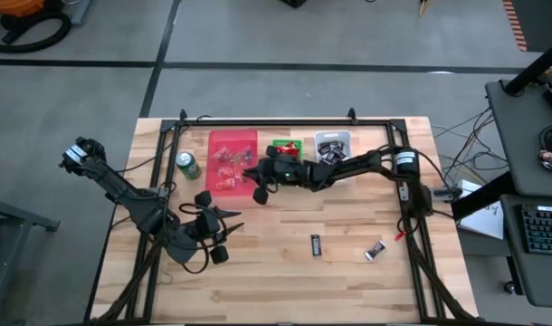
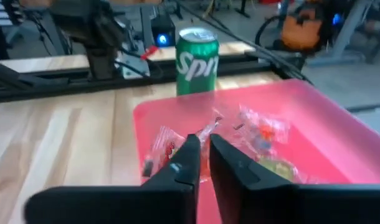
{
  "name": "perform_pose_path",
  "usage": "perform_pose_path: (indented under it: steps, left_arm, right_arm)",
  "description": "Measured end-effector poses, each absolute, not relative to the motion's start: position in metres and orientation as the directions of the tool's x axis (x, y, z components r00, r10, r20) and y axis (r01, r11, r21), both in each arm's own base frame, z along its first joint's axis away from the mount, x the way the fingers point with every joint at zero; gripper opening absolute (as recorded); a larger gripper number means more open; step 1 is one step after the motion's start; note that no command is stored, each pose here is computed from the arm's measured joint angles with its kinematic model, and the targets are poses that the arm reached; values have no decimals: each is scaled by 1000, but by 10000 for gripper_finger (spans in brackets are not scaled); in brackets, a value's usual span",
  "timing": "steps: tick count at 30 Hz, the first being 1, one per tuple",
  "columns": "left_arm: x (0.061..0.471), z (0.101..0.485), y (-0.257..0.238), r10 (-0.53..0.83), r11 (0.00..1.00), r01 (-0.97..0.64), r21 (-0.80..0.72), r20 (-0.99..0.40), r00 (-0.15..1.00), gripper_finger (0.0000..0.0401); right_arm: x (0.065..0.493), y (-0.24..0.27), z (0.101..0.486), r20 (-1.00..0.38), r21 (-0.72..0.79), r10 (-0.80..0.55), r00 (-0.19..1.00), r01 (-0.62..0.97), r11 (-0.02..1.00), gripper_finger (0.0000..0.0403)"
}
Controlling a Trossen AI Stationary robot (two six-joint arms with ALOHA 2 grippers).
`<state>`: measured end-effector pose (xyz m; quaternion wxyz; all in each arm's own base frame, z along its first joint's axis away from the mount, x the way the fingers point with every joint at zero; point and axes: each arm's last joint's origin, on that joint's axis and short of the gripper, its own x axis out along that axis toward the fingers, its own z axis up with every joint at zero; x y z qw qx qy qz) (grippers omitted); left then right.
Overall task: Sort candy
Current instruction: Put the red gummy into the red bin, then put the brown chocolate into the white bin
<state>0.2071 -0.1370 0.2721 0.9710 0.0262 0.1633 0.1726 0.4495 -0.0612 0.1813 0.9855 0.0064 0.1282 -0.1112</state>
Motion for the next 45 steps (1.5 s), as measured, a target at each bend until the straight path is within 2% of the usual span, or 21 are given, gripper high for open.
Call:
perform_pose_path:
  steps: [6,9,15,21,29,38,45]
  left_arm:
    - [207,271,-137,345,939,-329,104,-312,885,116]
    - [207,271,-137,346,938,-330,104,-314,884,116]
    - [207,270,-137,347,937,-339,84,-318,882,116]
    - [207,269,-137,348,935,-353,44,-319,881,116]
    - [215,254,-143,373,926,-369,79,-340,863,116]
    - [219,249,-147,376,924,-376,69,-343,861,116]
    - [220,249,-146,376,924,-378,63,-339,862,116]
  right_arm:
    - [460,-64,175,-354,-7,-218,909,231,973,104]
    - [460,-63,181,-355,-7,-216,909,229,973,137]
    - [452,-58,197,-388,2,-208,898,226,974,174]
    - [442,-35,210,-468,64,-104,878,151,987,175]
    - [430,9,211,-594,148,27,804,76,986,163]
    - [408,54,193,-790,157,91,606,57,986,153]
    - [390,70,183,-889,181,114,443,111,977,157]
